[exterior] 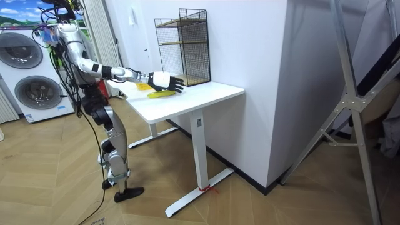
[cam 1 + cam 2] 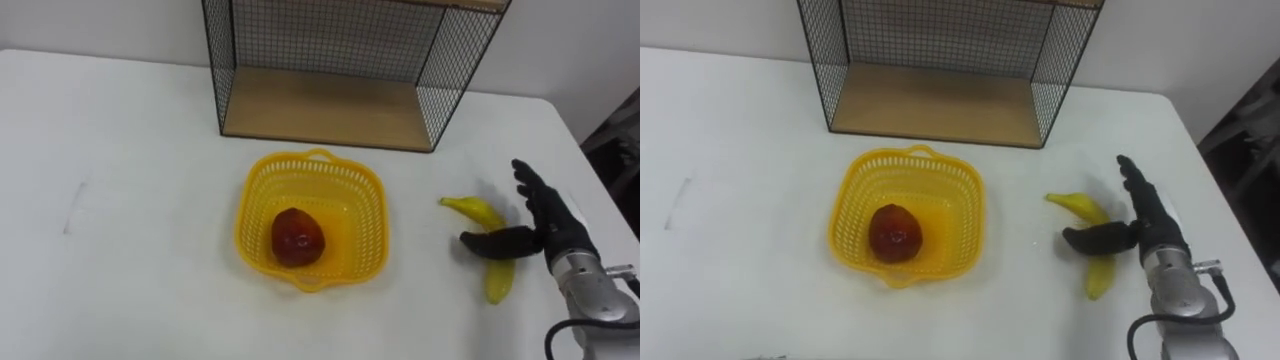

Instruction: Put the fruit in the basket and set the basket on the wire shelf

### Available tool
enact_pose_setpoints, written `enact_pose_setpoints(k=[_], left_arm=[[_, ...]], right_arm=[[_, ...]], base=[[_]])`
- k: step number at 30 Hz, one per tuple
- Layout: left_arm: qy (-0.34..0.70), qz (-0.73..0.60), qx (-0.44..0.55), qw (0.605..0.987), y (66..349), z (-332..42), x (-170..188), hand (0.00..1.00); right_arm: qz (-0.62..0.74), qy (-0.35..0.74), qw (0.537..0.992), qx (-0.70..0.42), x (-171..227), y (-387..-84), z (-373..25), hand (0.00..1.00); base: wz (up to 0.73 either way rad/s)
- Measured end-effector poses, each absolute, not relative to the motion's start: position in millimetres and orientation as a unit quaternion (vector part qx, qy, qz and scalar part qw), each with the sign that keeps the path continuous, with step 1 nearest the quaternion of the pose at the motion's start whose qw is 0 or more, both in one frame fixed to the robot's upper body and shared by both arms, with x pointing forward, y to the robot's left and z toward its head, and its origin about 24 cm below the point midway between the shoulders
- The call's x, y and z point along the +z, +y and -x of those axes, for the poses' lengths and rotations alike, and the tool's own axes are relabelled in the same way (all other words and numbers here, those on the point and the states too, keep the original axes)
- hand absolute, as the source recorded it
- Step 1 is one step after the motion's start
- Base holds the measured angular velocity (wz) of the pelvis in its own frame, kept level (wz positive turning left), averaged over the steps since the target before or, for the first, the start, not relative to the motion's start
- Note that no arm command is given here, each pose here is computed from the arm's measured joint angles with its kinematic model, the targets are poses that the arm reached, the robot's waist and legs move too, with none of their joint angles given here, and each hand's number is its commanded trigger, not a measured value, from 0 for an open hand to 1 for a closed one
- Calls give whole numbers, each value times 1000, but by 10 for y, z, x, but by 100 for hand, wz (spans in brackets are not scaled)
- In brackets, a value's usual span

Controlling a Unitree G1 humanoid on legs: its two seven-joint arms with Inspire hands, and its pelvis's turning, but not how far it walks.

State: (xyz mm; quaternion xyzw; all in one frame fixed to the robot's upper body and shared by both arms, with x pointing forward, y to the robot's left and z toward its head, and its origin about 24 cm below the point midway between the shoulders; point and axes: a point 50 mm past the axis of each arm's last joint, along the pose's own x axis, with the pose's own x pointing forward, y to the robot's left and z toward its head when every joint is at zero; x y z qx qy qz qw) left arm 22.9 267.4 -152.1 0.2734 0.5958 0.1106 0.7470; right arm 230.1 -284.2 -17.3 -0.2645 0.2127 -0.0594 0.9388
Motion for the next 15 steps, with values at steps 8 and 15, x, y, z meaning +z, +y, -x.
enact_pose_setpoints(k=[8, 15], left_arm=[[589, -278, 113, 750, 2710, -283, -1502, 0], [585, -279, 115, 753, 2716, -308, -1496, 0]], right_arm=[[271, 224, 935, -55, -221, -2841, -2279, 0], [285, 222, 931, -48, -237, -2852, -2263, 2]], base=[[0], [0]])
